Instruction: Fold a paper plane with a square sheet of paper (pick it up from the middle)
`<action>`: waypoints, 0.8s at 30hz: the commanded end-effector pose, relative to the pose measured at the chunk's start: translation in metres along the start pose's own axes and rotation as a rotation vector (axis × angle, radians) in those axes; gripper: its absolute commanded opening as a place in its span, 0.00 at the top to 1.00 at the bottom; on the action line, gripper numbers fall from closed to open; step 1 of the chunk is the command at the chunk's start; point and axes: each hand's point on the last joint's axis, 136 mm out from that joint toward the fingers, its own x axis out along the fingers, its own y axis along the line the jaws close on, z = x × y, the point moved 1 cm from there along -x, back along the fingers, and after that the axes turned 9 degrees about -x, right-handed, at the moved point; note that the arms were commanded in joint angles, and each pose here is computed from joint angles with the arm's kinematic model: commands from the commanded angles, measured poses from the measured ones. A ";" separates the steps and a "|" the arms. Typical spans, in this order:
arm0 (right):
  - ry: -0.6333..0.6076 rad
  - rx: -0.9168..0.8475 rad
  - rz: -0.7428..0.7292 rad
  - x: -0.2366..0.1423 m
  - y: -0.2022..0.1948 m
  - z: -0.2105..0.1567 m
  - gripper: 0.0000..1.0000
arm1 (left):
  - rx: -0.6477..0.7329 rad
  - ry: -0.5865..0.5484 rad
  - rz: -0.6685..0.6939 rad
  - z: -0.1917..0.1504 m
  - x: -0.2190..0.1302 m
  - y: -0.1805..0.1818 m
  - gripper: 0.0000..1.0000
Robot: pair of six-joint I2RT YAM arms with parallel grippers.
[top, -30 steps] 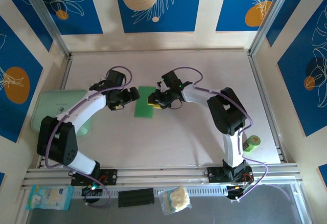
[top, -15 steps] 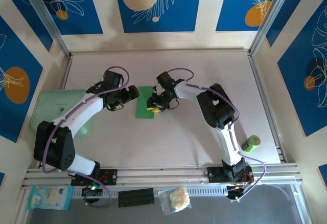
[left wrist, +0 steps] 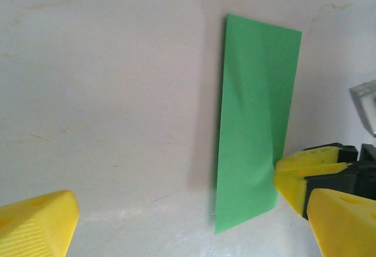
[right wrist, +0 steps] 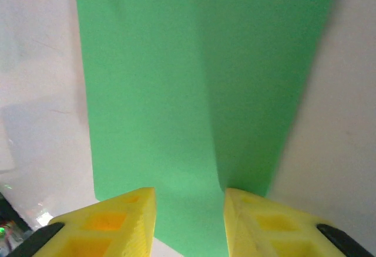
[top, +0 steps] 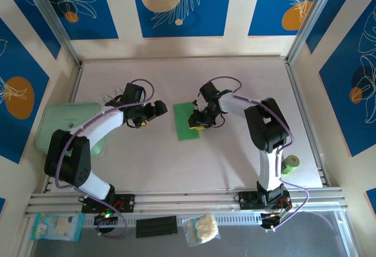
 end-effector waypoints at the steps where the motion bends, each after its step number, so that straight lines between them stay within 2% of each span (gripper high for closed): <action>1: -0.106 0.082 0.063 -0.023 0.027 0.017 0.63 | -0.009 0.071 -0.039 -0.018 0.010 -0.008 0.00; 5: -0.182 0.200 0.045 -0.022 0.020 0.023 0.63 | -0.051 0.120 -0.029 -0.036 0.020 -0.008 0.01; 10: -0.159 0.245 0.008 -0.011 0.008 0.020 0.63 | -0.122 0.181 -0.093 -0.057 0.036 -0.018 0.02; 17: -0.117 0.255 -0.017 0.003 -0.002 0.018 0.63 | -0.150 0.236 -0.073 -0.073 0.056 -0.020 0.16; 24: -0.074 0.285 -0.052 0.016 -0.017 0.006 0.64 | -0.144 0.271 -0.059 -0.080 0.069 -0.020 0.35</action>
